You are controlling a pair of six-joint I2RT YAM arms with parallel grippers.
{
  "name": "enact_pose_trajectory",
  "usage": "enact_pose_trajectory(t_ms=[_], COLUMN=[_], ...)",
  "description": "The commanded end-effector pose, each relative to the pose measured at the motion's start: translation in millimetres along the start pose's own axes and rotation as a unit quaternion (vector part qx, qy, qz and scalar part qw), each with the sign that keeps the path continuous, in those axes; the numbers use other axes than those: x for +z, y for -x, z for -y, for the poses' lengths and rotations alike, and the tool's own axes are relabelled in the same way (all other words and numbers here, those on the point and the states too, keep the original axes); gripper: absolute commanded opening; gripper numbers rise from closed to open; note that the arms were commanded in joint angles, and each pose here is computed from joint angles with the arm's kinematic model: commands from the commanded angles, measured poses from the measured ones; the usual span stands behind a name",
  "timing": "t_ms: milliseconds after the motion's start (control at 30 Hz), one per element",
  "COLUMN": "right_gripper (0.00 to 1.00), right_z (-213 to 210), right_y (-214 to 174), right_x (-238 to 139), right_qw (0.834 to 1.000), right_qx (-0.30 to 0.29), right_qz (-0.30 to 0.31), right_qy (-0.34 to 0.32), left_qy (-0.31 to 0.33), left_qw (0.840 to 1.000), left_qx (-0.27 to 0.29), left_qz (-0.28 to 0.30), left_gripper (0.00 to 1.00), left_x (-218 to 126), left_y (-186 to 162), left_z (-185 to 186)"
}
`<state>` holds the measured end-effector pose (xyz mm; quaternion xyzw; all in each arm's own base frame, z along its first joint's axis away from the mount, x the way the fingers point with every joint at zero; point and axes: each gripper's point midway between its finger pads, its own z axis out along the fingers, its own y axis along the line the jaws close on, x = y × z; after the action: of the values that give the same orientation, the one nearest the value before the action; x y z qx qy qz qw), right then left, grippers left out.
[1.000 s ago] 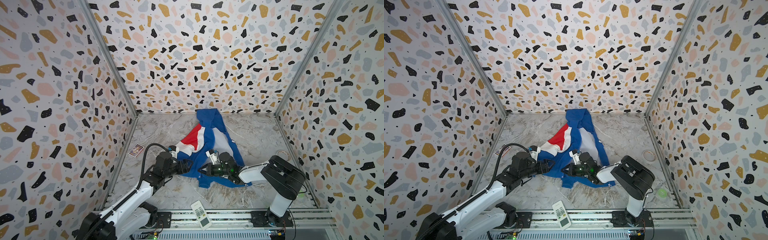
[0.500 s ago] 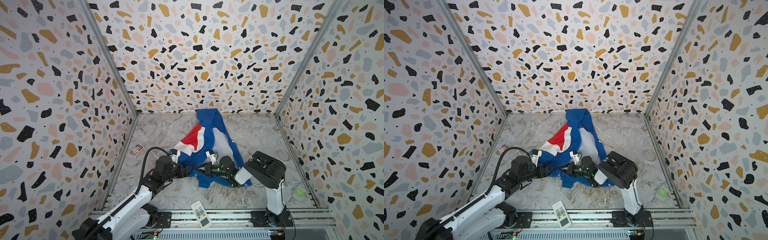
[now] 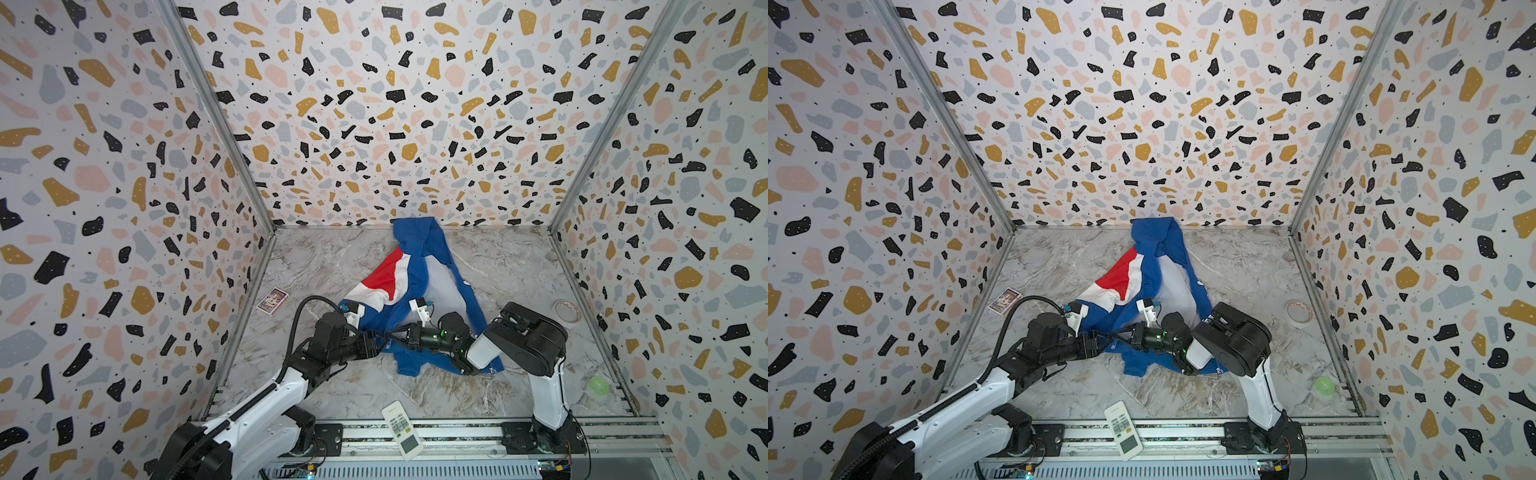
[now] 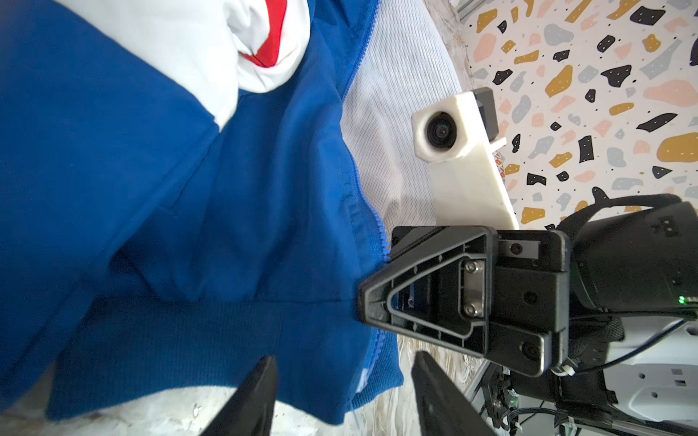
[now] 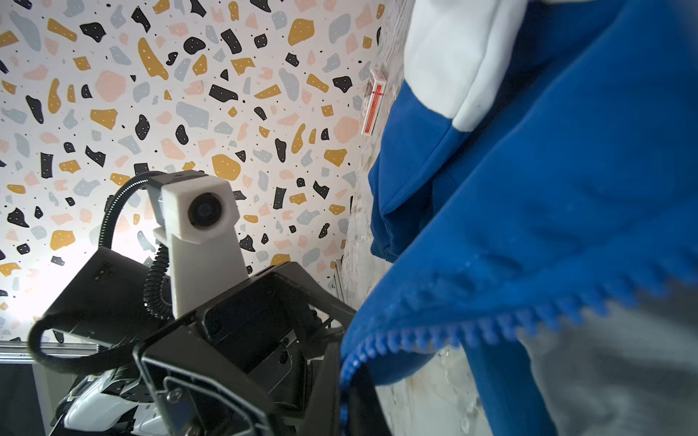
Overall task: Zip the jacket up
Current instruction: 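Hold the zipper pin with the right gripper while the left gripper holds the slider side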
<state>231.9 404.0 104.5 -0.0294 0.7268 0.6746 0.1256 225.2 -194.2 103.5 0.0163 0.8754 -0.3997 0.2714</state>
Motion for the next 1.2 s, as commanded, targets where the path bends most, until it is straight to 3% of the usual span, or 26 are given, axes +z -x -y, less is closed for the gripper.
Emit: enact_pose_trajectory(t_ms=[0, 467, 600, 967, 1100, 1167], right_gripper=[0.00, 0.00, 0.00, 0.00, 0.00, 0.00], right_z=[-17, -11, -10, -14, -15, -16], right_y=[4, 3, 1, -1, -1, -2], right_x=[6, 13, 14, 14, 15, 15], right_qw=[0.999, 1.000, 1.000, 0.999, 0.999, 0.999], right_qx=[-0.018, -0.022, -0.022, -0.028, -0.032, -0.032], right_qz=[0.001, -0.016, -0.021, -0.028, -0.031, -0.033], right_qy=[0.029, 0.007, 0.007, 0.009, 0.008, 0.010], left_qy=[-0.018, -0.023, -0.022, -0.026, -0.030, -0.031], left_qw=[1.000, 1.000, 1.000, 1.000, 0.999, 0.999], left_qx=[0.002, 0.000, 0.001, 0.000, 0.000, 0.002], left_qz=[0.002, -0.012, -0.007, -0.013, -0.013, -0.013], left_gripper=[0.54, 0.41, 0.31, 0.16, 0.00, 0.00], left_x=[2, 7, 7, 13, 14, 14], left_y=[-1, -10, -6, -5, -4, -4], left_z=[4, 1, 2, 2, 4, 5])
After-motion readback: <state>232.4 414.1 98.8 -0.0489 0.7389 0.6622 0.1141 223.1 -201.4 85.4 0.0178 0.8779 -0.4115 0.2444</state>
